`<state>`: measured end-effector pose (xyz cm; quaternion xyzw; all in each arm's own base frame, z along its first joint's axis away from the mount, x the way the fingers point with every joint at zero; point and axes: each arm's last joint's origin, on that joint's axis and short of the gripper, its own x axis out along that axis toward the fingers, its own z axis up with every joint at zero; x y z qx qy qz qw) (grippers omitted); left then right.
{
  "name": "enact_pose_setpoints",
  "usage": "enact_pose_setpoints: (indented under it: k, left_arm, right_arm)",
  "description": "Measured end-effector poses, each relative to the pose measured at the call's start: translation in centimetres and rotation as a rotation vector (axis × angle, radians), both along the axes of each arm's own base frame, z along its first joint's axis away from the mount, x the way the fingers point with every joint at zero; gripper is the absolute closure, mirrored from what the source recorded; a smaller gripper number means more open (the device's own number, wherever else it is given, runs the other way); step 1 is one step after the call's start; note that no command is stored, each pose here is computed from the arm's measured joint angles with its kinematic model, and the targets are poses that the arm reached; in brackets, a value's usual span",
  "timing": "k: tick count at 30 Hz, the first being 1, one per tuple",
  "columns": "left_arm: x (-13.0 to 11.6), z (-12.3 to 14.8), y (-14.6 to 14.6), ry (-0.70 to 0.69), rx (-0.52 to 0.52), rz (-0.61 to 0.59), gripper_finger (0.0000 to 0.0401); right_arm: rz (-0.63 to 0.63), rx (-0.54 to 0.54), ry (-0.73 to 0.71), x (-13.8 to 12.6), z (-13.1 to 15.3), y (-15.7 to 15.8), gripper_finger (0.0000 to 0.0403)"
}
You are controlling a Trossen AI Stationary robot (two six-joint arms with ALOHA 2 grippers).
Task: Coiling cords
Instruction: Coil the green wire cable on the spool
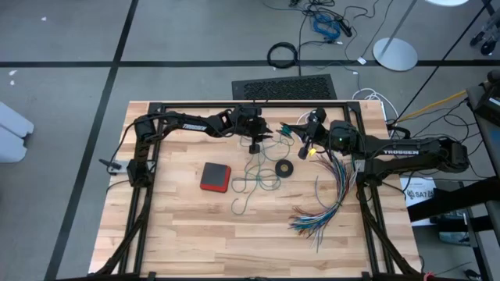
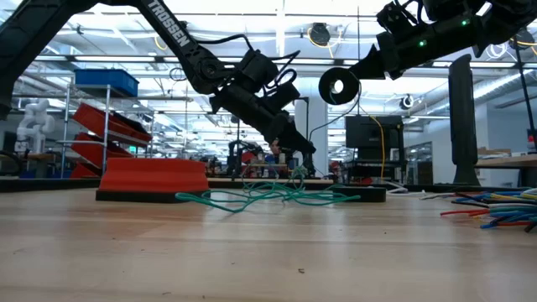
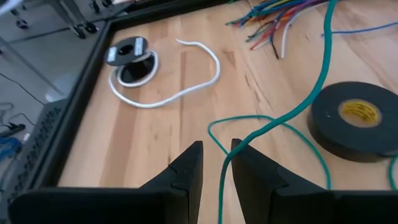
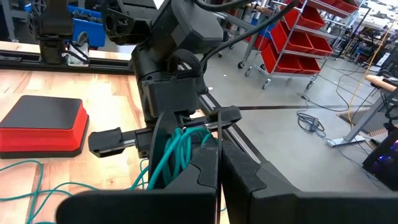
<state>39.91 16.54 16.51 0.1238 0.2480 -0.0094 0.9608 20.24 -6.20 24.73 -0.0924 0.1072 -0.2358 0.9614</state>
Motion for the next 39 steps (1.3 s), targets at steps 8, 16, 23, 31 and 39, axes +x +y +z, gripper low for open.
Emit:
enact_pose_setpoints:
  k: [8,16,23,31,39]
  left_arm:
    - [0.0,0.0,-0.1,-0.005,-0.028,-0.047,0.0347]
    - [-0.5,0.0,1.2,0.003,-0.018,0.045,0.0396]
    - [-1.9,0.8,4.3,0.011,-0.214,0.183,0.0399]
    - [-1.1,1.4,3.1,-0.043,-0.32,0.036,0.04]
    - [0.9,2.9,0.4,-0.135,-0.317,-0.039,0.0401]
  right_arm:
    - [0.0,0.0,0.0,0.0,0.0,0.0,0.0403]
    - [0.008,0.005,-0.007,0.0,0.0,0.0,0.0403]
    - [0.044,0.033,-0.006,0.0,-0.1,0.1,0.0403]
    - [0.02,-0.017,-0.103,0.1,1.0,0.0,0.0403]
    - [-0.016,-0.059,-0.192,0.1,1.8,-0.8,0.0403]
